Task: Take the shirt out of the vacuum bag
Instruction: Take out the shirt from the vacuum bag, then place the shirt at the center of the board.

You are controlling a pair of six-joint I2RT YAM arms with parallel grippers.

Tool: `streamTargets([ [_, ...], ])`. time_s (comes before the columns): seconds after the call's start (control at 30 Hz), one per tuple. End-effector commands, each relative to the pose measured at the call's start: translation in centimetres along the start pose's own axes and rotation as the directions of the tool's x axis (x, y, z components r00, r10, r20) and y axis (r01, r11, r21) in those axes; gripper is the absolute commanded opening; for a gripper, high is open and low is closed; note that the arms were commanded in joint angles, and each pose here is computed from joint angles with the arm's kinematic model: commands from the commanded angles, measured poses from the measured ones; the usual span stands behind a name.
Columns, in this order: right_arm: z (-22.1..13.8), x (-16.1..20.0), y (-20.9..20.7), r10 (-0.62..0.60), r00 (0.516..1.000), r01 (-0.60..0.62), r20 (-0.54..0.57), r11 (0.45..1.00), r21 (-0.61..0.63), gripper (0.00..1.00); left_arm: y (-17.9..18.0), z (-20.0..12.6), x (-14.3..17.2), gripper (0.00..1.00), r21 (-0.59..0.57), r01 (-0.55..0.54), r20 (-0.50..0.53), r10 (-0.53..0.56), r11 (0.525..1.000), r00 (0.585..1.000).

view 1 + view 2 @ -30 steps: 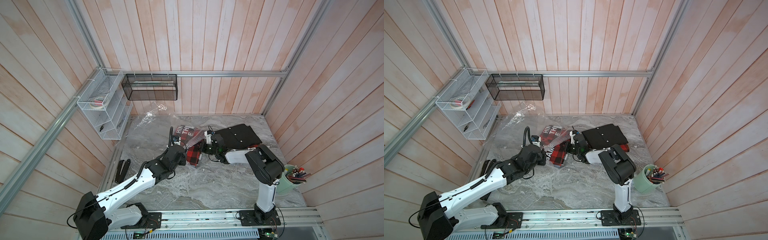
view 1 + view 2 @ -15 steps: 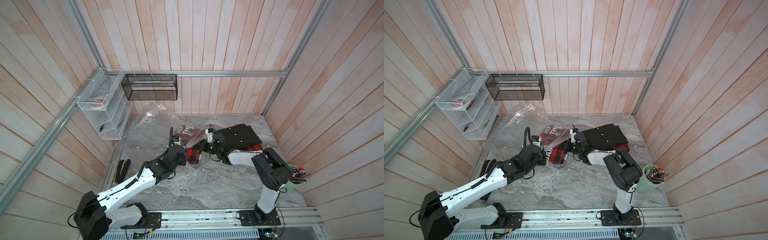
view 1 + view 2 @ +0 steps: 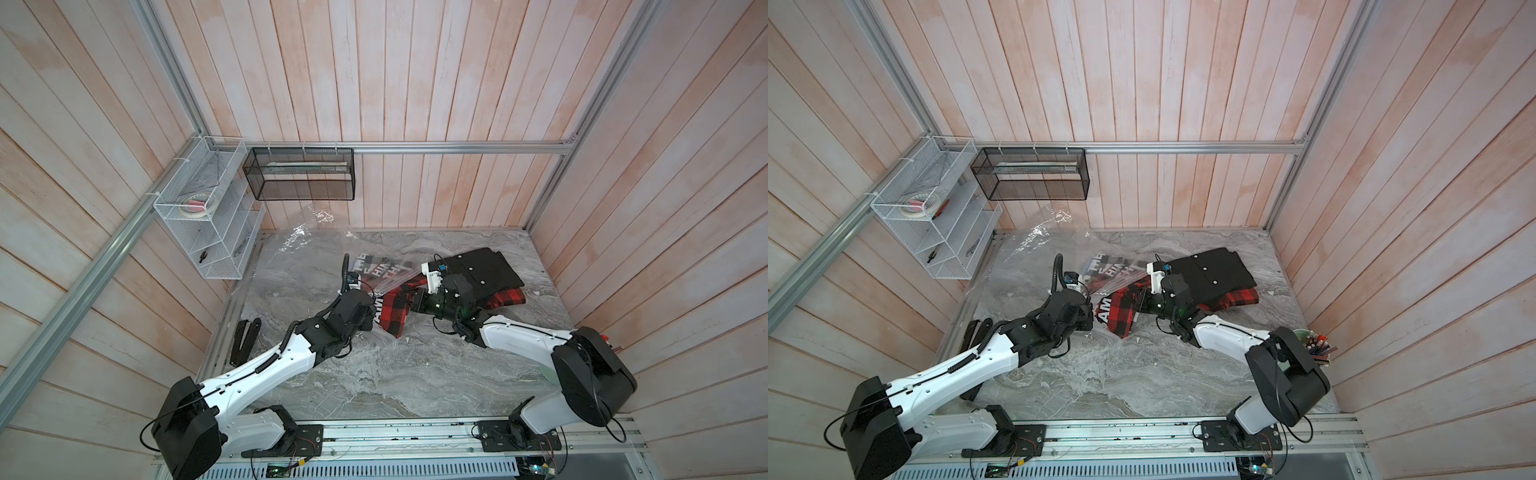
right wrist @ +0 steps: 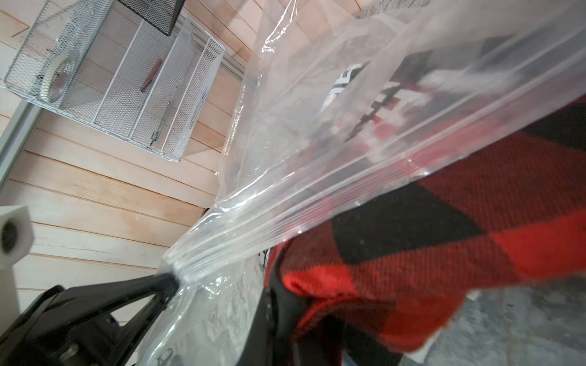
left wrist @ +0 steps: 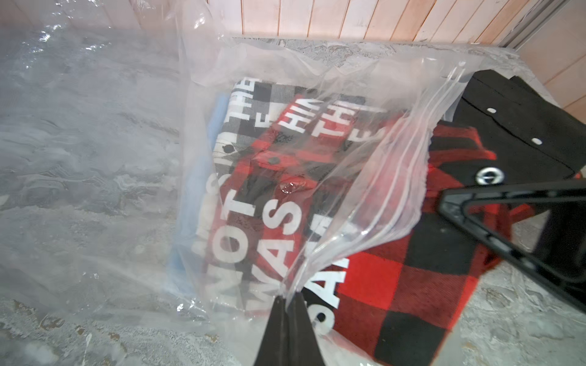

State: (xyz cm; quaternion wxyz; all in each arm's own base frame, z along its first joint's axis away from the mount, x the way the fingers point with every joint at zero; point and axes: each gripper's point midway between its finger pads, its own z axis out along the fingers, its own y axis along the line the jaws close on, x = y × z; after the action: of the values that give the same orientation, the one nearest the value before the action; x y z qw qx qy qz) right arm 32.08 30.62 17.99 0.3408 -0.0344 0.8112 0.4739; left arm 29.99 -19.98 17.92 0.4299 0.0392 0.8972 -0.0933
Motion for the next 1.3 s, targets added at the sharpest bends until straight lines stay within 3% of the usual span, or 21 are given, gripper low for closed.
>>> streamTargets([
  [0.0,-1.9,-1.3,2.1,-0.057,0.998,0.058,0.040,0.998,-0.025,0.00,0.8,0.1,-0.9,0.00,-0.050,0.037,0.019,-0.036,0.998,0.999],
  [0.4,-9.7,-7.4,6.6,-0.144,0.965,0.151,0.218,0.989,-0.013,0.00,4.1,0.3,-0.5,0.00,-0.134,0.083,-0.012,-0.085,0.988,0.996],
  [0.8,-17.2,-17.6,8.7,-0.202,0.890,0.218,0.409,0.976,0.010,0.00,5.7,0.9,0.3,0.00,-0.186,0.098,-0.055,-0.110,0.978,0.992],
  [1.0,-18.5,-23.0,6.0,-0.208,0.855,0.200,0.476,0.977,0.068,0.00,5.8,1.0,0.5,0.00,-0.186,0.104,-0.063,-0.118,0.977,0.991],
  [1.27,-16.3,-28.0,-3.3,-0.175,0.860,0.090,0.480,0.977,0.194,0.00,5.9,1.0,1.1,0.00,-0.178,0.108,-0.077,-0.123,0.978,0.989],
])
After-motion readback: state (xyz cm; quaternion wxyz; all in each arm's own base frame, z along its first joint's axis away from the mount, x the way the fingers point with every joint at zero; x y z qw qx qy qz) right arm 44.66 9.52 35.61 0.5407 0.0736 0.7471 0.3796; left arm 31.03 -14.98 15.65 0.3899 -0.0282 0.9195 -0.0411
